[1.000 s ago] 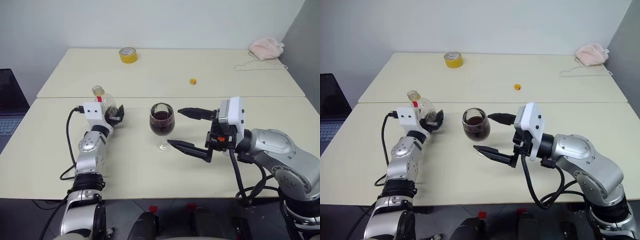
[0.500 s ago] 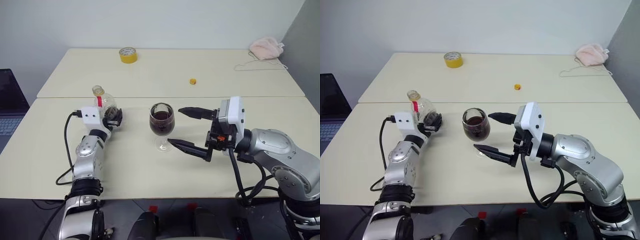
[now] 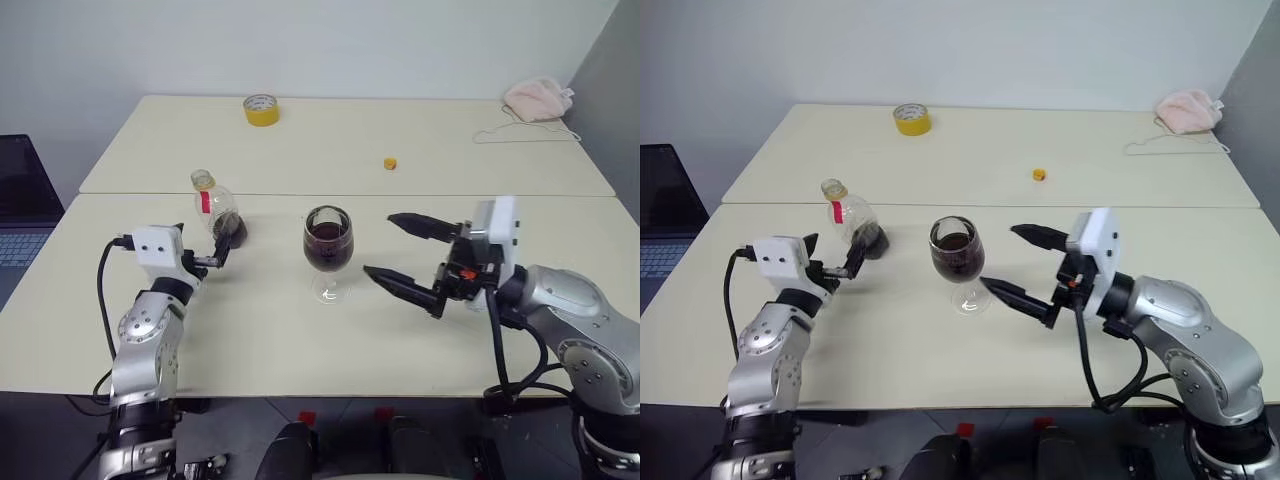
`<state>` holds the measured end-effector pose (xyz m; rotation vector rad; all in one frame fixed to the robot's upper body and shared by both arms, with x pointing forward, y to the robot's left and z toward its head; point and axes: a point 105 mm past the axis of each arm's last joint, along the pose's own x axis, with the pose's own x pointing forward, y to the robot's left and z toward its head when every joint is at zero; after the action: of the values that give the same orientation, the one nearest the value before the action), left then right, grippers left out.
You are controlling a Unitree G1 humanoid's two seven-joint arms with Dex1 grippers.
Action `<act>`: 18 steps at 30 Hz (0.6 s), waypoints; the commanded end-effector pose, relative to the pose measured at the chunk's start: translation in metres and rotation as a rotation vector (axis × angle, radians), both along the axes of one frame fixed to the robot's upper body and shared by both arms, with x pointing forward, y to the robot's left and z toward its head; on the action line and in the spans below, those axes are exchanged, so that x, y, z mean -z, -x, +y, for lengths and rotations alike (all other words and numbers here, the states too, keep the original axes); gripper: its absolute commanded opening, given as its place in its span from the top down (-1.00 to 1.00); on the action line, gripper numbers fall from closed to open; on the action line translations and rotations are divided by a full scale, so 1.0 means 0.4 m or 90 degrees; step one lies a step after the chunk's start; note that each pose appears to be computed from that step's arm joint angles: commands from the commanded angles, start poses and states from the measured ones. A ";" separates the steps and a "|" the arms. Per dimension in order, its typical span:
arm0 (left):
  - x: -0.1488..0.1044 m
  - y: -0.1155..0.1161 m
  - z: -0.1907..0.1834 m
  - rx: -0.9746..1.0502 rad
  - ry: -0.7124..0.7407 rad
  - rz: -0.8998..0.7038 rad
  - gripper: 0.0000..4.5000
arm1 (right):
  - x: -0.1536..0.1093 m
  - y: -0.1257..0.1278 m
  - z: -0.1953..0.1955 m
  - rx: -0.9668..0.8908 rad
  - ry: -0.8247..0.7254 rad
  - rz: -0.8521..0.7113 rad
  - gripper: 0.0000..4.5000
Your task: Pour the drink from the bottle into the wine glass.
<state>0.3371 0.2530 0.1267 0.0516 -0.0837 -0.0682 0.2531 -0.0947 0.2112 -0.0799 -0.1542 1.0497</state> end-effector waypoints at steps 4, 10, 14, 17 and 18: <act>-0.025 0.027 0.000 -0.020 -0.022 0.024 -0.99 | 0.048 -0.016 -0.063 0.060 -0.031 0.016 -1.00; -0.036 0.046 0.014 -0.046 -0.054 -0.011 -0.99 | 0.100 -0.085 -0.119 0.198 -0.078 0.035 -1.00; -0.033 0.056 0.015 -0.050 -0.049 -0.032 -0.99 | 0.137 -0.146 -0.169 0.343 -0.084 -0.009 -1.00; -0.017 0.067 -0.002 -0.037 -0.038 -0.035 -0.99 | 0.171 -0.192 -0.221 0.487 -0.088 -0.051 -1.00; -0.013 0.070 -0.008 -0.035 -0.035 -0.036 -0.99 | 0.181 -0.202 -0.233 0.520 -0.090 -0.059 -1.00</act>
<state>0.3122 0.2528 0.1160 0.0887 -0.0677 -0.0074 0.3306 -0.1756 0.1280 -0.0070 -0.1742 0.3132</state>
